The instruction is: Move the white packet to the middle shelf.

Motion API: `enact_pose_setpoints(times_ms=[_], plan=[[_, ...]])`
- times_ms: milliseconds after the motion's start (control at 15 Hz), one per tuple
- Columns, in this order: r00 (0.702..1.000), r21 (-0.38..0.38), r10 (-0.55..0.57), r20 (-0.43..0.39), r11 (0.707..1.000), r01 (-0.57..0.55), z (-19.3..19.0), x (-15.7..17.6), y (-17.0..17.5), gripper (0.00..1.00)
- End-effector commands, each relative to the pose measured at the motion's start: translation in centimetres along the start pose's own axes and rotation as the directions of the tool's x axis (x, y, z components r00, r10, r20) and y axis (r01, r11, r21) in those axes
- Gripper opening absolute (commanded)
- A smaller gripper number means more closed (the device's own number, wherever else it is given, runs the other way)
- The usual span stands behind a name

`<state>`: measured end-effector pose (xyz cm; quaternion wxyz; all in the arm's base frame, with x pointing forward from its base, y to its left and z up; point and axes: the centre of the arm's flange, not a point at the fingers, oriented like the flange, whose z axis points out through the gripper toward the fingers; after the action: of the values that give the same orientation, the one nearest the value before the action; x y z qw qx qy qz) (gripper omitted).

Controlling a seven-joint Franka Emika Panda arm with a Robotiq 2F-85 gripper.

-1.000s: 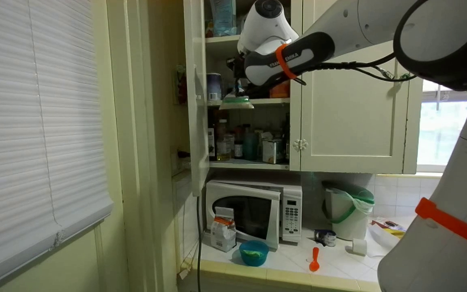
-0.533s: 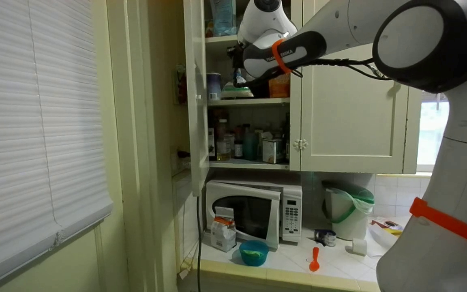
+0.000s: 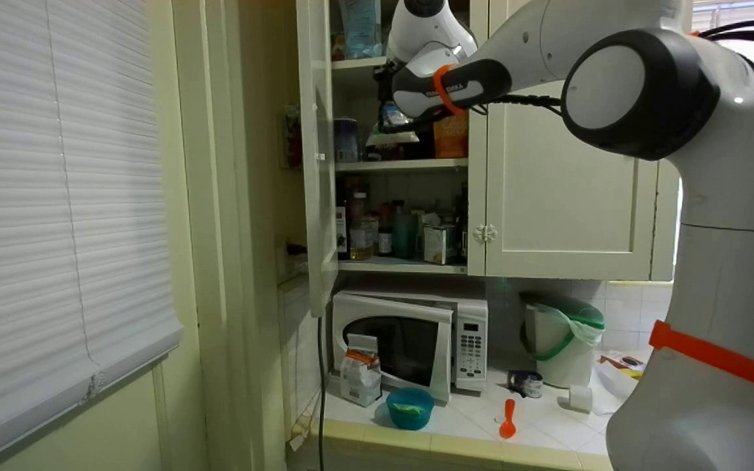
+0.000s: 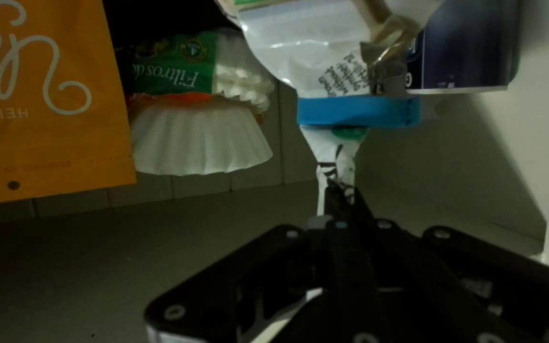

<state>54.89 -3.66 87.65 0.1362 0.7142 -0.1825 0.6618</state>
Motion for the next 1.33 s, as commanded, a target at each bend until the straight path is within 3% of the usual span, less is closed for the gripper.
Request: enact_pose_setpoints(times_ms=[0, 600, 667, 733, 867, 1267], plan=[[1.0, -0.04, 0.007, 0.011, 0.999, -0.007, 3.0, 1.8, -0.5, 0.01], [0.998, -0.072, 0.013, 0.055, 0.997, -0.009, 7.7, 0.2, -0.3, 0.01], [0.998, -0.071, 0.013, 0.065, 0.997, -0.009, 7.9, -0.1, -0.4, 0.27], [0.997, -0.07, 0.014, 0.07, 0.997, -0.009, 8.1, -0.3, -0.4, 0.29], [0.997, -0.068, 0.01, 0.078, 0.998, -0.005, 8.3, -0.6, -0.5, 0.42], [0.997, -0.044, 0.007, 0.083, 0.999, -0.003, 6.7, -1.0, -0.6, 0.88]])
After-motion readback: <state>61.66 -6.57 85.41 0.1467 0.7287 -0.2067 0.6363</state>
